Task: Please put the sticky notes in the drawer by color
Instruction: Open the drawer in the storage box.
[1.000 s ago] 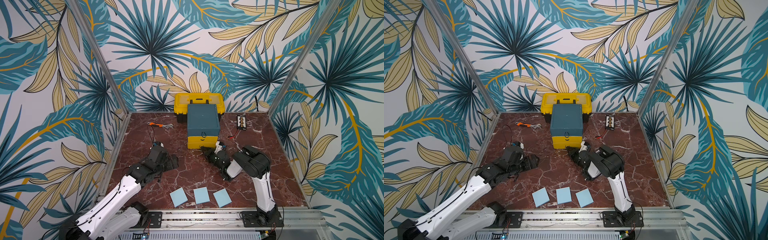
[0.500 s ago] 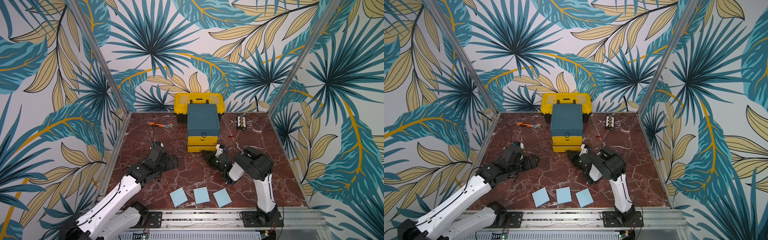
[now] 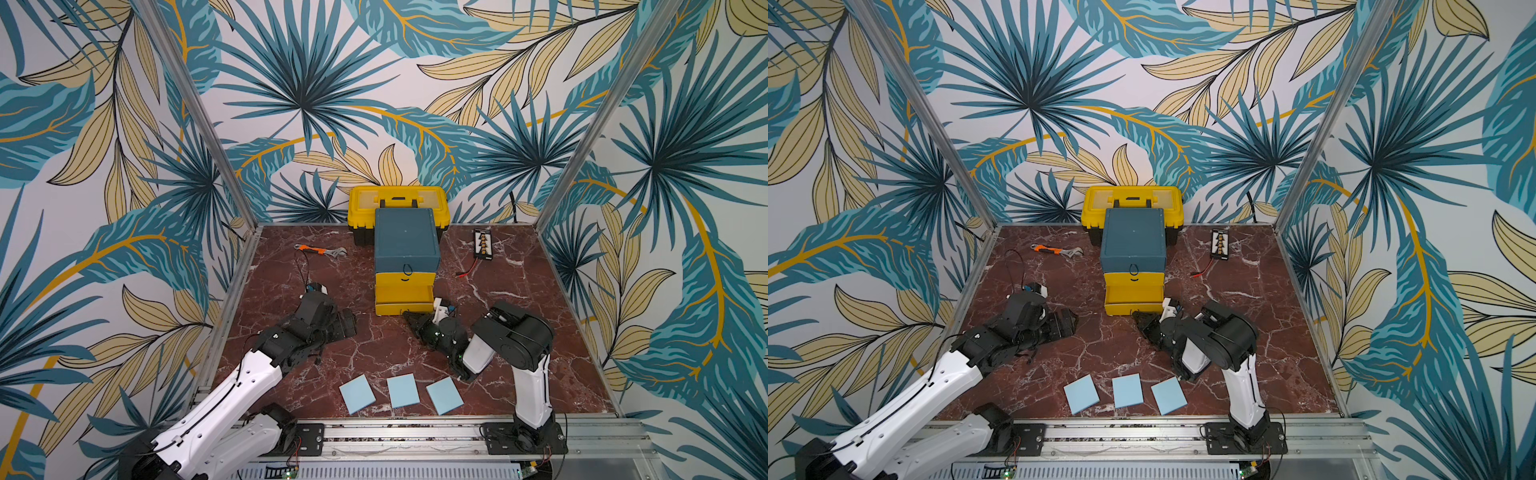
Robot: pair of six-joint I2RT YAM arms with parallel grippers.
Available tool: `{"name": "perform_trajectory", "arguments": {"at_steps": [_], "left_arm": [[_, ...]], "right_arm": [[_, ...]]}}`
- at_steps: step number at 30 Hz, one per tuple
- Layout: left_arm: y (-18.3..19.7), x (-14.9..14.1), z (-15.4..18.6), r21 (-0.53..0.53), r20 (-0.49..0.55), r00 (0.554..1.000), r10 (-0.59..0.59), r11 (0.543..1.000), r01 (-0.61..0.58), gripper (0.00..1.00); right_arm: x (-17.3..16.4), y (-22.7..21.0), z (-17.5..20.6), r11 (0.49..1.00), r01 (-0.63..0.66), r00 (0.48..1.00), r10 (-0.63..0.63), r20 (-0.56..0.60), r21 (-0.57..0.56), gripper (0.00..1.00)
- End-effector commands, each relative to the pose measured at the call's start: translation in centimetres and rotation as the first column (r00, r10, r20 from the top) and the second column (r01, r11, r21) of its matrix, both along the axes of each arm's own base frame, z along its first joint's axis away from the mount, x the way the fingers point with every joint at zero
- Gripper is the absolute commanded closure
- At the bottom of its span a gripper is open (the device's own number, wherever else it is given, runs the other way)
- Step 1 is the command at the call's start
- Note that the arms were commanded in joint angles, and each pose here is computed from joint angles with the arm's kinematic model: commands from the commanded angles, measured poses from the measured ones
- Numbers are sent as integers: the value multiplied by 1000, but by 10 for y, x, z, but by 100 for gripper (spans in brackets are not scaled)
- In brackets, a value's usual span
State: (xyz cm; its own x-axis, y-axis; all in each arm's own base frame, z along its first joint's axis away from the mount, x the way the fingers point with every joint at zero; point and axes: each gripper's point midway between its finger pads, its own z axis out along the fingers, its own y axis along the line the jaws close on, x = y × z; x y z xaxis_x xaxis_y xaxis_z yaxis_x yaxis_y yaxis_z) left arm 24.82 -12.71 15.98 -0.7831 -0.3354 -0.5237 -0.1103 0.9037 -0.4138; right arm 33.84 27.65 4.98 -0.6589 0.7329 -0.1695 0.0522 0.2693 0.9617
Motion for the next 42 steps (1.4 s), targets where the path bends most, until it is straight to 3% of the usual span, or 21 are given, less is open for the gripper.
{"name": "perform_trajectory", "arguments": {"at_steps": [1,33,35,42], "left_arm": [[4,3,6,8,28,1000,10,1000,-10,0],[6,0,9,6,35,999,10,1000,-11,0],[6,0,9,6,35,999,10,1000,-11,0],[7,0,9,10,37,999,12,1000,-13,0]], "right_arm": [[-14,5,-2,1000,-30,999,30,-23,3,96],[-69,15,-14,996,-84,993,82,-85,-20,95],[-70,13,-14,997,-77,994,75,-85,-22,91],[-74,5,-16,997,-66,994,63,-94,-34,63]]}}
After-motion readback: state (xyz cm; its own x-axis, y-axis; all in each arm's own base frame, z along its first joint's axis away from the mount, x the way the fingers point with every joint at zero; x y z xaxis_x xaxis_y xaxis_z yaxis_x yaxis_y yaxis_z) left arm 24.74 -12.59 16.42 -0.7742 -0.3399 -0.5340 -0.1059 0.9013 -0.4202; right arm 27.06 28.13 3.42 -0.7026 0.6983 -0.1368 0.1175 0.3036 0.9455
